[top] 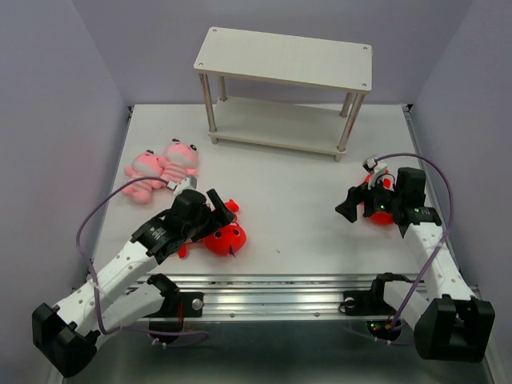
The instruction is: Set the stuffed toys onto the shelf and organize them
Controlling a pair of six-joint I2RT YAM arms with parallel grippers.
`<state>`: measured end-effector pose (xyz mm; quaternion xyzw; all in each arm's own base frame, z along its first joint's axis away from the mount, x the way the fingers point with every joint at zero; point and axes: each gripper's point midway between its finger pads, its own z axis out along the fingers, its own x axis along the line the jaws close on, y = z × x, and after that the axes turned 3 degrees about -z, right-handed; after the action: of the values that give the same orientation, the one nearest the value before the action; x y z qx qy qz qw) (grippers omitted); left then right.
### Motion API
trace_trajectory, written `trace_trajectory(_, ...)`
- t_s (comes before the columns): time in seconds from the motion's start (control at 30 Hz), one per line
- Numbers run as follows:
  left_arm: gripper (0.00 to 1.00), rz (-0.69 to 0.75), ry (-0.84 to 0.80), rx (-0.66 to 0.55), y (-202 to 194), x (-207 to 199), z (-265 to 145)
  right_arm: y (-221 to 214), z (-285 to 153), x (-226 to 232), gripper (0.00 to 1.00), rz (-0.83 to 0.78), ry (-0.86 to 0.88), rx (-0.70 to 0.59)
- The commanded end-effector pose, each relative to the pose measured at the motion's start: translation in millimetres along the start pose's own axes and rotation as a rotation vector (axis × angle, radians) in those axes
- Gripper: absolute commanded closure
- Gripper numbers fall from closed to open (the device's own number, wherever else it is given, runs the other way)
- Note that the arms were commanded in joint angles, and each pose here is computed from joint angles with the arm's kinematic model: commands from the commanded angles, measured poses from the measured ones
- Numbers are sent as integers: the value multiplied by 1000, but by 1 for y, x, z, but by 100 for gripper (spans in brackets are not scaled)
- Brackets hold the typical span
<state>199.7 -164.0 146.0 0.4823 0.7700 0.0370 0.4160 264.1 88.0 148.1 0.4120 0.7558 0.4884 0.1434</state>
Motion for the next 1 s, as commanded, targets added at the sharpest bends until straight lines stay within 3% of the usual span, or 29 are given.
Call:
trace_trajectory(0.0,6,-37,166,-70,12,18,2,23,-8,0,0,-79,-20,-54)
trace_trajectory(0.13,7,20,239,-46,2,30,13,22,-8,-3,0,-75,-30,-47)
trace_trajectory(0.33,30,116,269,85,-38,48,39,24,-9,-2,0,-80,-28,-54)
trace_trajectory(0.47,60,136,223,139,-55,46,47,24,-9,4,0,-94,4,-58)
trace_trajectory(0.5,74,152,200,143,-57,44,49,23,-9,8,0,-99,26,-57)
trace_trajectory(0.6,89,211,91,160,-61,25,50,21,-10,20,0,-124,96,-60)
trace_trajectory(0.73,100,286,-139,192,-70,-16,43,11,-15,52,0,-209,287,-71)
trace_trajectory(0.77,100,328,-196,206,-73,-25,40,6,-23,71,0,-277,394,-85)
trace_trajectory(0.97,100,552,-498,368,-112,-81,26,2,-45,112,0,-582,647,-152)
